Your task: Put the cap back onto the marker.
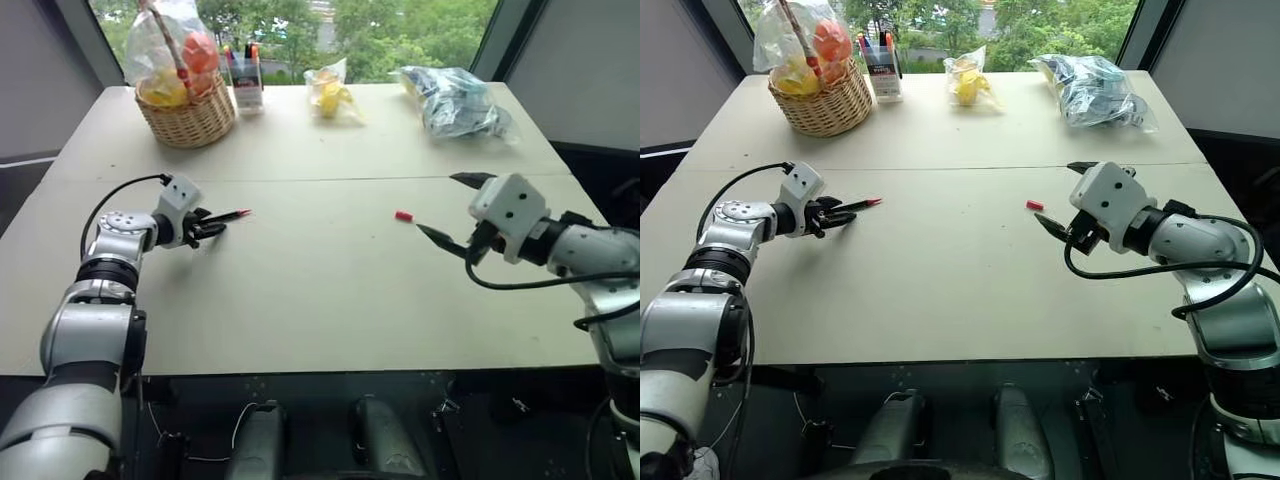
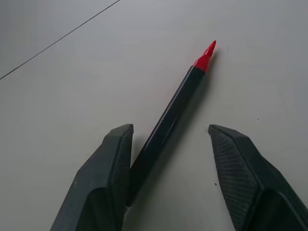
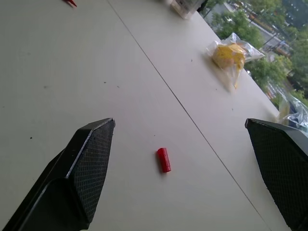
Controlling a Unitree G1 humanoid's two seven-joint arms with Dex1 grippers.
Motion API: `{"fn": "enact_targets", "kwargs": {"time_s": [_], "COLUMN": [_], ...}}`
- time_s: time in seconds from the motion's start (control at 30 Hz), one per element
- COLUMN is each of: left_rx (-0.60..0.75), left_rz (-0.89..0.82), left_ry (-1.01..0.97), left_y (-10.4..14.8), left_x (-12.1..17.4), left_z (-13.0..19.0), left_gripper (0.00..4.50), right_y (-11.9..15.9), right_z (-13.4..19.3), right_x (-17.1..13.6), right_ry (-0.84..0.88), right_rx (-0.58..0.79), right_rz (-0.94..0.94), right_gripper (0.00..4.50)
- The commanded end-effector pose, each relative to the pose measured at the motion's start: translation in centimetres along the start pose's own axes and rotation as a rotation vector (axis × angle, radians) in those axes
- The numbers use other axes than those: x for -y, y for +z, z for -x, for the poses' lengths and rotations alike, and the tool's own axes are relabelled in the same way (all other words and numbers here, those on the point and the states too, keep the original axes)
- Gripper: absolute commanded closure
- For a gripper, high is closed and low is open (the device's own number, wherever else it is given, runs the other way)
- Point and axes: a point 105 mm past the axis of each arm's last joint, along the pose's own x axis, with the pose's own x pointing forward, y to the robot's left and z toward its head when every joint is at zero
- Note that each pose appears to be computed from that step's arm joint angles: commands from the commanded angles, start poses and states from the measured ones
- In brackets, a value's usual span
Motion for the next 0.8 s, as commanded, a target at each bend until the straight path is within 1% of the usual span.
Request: {"fn": "enact_targets", "kwargs": {"time_s": [0.03,0.07,0.23,0.47,0.6,0.8], "left_rx": [-0.077,-0.073,-0.053,-0.039,-0.045,-0.027], "left_rz": [0.038,0.043,0.052,0.06,0.057,0.034], "left_ry": [-0.029,-0.038,-0.079,-0.215,-0.353,-0.391], "left_y": [-2.0,-1.9,-1.5,-1.3,-1.6,-0.7], "left_x": [0.6,0.8,1.1,2.6,3.9,4.1], "left_z": [-0.1,-0.2,-0.1,0.2,1.4,2.9], "left_gripper": [3.85,3.93,3.93,3.93,3.93,3.93], "right_y": [1.4,1.4,1.4,1.4,1.5,1.5], "right_z": [0.6,0.6,0.6,0.4,0.0,-0.2], "right_x": [0.7,0.7,0.7,0.7,0.7,0.4], "right_ry": [-0.036,-0.037,-0.036,-0.025,-0.021,-0.021], "right_rx": [0.029,0.029,0.027,0.029,0.035,0.04], "right_rz": [0.052,0.053,0.054,0.058,0.062,0.059], "right_gripper": [0.0,0.0,0.0,0.0,0.0,0.0]}}
